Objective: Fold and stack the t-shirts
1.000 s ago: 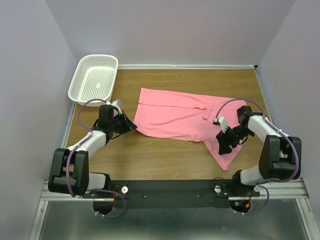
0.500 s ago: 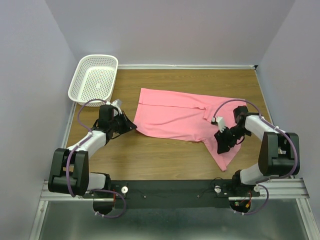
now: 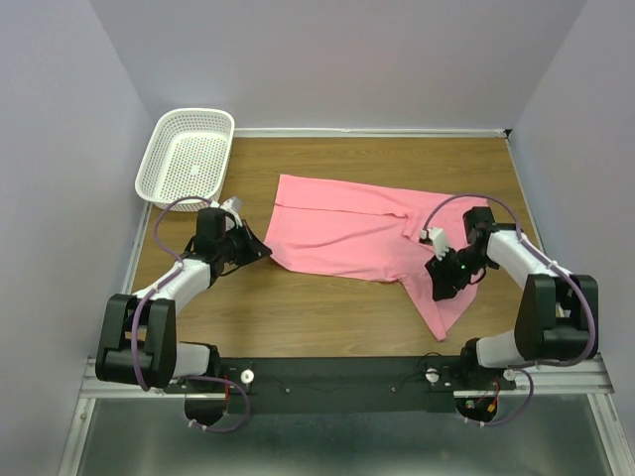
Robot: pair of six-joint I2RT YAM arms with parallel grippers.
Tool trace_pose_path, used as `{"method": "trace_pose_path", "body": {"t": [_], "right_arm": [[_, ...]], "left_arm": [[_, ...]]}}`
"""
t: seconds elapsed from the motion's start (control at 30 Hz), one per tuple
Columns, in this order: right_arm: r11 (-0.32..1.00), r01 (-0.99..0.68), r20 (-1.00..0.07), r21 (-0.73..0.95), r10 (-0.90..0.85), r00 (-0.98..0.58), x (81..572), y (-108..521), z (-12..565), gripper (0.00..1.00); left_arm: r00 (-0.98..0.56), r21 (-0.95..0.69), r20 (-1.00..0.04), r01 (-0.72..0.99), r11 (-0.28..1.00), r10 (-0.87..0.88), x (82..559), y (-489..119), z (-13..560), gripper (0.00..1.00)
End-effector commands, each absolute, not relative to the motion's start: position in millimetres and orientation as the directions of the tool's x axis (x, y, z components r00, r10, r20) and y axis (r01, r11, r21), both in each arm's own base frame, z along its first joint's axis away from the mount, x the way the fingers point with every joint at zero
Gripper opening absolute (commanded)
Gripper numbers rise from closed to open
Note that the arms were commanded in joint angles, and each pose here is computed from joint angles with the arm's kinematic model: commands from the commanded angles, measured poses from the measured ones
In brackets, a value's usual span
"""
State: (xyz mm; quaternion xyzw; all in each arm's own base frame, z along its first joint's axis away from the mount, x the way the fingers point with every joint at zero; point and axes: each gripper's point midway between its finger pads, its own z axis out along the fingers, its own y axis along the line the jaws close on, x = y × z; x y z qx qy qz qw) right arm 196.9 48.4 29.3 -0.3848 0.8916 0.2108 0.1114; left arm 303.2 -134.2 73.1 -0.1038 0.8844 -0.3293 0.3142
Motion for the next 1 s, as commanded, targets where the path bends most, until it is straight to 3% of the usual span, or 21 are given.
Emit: {"method": "trace_pose_path", "body": {"t": [0.0,0.37,0.97], "right_arm": [[0.643,-0.737,-0.426,0.207,-0.619,-0.660,219,49,56,0.56],[0.592,-0.701,-0.318,0.397,-0.628,-0.710,177,58,29,0.52],[0.539,-0.671,-0.293,0.509,-0.624,-0.724,171,70,23,0.48]], "left_arm": [[-0.776,-0.651,-0.506,0.059,0.757,-0.375,303,-137,78,0.00],[-0.775,-0.653,-0.509,0.063,0.755,-0.375,303,-137,79,0.00],[-0.775,-0.652,-0.508,0.060,0.756,-0.377,304,-137,79,0.00]]}}
